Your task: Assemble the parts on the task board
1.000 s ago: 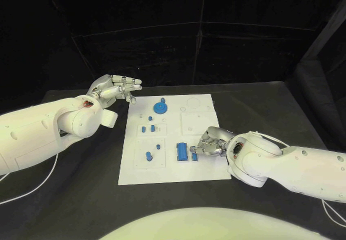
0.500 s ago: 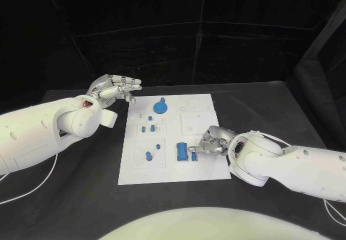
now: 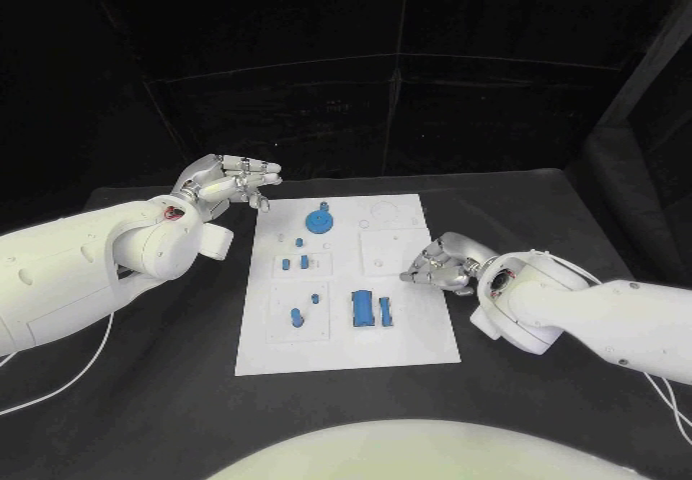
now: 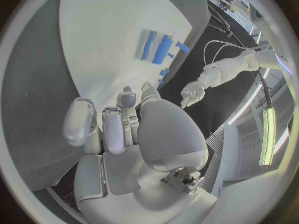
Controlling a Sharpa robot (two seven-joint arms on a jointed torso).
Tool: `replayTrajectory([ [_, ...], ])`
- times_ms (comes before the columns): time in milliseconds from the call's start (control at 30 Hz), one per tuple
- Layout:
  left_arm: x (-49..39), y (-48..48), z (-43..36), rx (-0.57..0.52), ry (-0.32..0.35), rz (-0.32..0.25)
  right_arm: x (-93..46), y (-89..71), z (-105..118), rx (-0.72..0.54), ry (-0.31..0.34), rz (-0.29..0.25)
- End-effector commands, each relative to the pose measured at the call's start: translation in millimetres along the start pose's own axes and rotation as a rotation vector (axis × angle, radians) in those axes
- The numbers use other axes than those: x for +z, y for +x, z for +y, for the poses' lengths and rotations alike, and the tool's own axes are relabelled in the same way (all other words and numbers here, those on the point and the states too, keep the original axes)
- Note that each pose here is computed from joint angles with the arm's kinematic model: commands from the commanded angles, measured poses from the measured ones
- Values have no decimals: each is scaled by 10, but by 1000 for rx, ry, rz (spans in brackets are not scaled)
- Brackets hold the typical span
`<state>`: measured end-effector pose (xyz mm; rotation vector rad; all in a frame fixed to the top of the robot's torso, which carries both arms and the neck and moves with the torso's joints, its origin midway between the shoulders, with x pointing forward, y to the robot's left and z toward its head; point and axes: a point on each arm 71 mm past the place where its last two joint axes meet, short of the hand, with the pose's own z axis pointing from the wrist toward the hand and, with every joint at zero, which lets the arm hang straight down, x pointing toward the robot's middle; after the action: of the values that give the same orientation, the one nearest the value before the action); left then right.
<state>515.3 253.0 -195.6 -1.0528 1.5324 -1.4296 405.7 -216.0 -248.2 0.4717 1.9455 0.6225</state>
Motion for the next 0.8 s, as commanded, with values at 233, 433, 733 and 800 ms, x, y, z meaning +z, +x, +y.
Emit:
replayTrajectory([
  [233, 25, -72, 14, -161, 2, -84, 321, -635, 0, 506, -192, -170],
  [433, 63, -130, 39, -196, 17, -137, 563, -834, -56, 629, -236, -222],
  [733, 121, -224, 76, -204, 52, -223, 886, -863, 31, 698, -313, -224],
  [800, 142, -207, 91, -202, 56, -232, 933, -854, 52, 701, -322, -221],
])
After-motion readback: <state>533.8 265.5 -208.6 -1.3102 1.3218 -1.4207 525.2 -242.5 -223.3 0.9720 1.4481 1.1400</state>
